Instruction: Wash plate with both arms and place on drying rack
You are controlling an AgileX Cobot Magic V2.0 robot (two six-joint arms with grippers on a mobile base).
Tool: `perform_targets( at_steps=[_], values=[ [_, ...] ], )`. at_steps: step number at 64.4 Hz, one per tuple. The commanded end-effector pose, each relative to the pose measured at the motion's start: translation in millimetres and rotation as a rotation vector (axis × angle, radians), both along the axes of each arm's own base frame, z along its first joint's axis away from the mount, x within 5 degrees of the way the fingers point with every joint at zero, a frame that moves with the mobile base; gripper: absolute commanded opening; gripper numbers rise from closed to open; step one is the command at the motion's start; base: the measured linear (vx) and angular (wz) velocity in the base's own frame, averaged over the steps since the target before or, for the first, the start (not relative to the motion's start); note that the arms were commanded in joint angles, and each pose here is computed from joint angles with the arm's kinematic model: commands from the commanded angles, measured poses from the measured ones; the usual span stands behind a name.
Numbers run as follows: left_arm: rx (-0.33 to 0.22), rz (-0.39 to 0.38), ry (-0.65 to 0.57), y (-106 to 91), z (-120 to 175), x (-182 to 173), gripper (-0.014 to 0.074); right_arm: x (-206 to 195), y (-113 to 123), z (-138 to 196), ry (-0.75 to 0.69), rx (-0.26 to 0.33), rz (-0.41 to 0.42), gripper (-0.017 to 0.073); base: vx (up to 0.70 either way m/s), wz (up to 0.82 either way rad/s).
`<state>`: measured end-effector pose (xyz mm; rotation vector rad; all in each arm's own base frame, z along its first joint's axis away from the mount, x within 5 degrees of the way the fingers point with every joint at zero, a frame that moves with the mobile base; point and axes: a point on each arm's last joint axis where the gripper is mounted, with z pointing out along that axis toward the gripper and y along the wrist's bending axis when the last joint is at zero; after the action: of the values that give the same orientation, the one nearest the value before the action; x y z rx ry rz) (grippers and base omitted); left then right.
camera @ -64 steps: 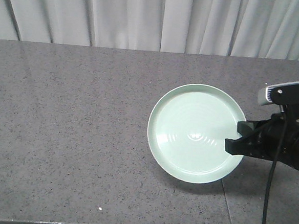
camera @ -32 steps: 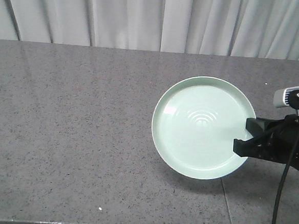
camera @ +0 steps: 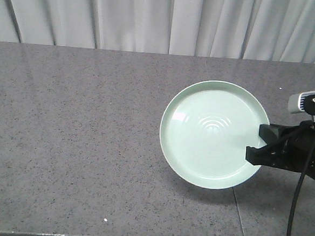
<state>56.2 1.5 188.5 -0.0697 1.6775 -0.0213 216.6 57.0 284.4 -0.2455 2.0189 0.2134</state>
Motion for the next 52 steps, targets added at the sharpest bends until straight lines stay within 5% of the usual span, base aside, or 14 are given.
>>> perform_targets(
  at_steps=[1, 52],
  values=[
    [-0.008, 0.001, -0.072, 0.0, 2.3, -0.1, -0.0005, 2.3, -3.2, 18.9, -0.116, 0.018, -0.033, -0.0009, 0.0, 0.0],
    [-0.008, 0.001, -0.072, 0.0, 2.3, -0.1, -0.0005, 2.3, -3.2, 18.9, -0.116, 0.018, -0.033, -0.0009, -0.01, 0.04]
  ],
)
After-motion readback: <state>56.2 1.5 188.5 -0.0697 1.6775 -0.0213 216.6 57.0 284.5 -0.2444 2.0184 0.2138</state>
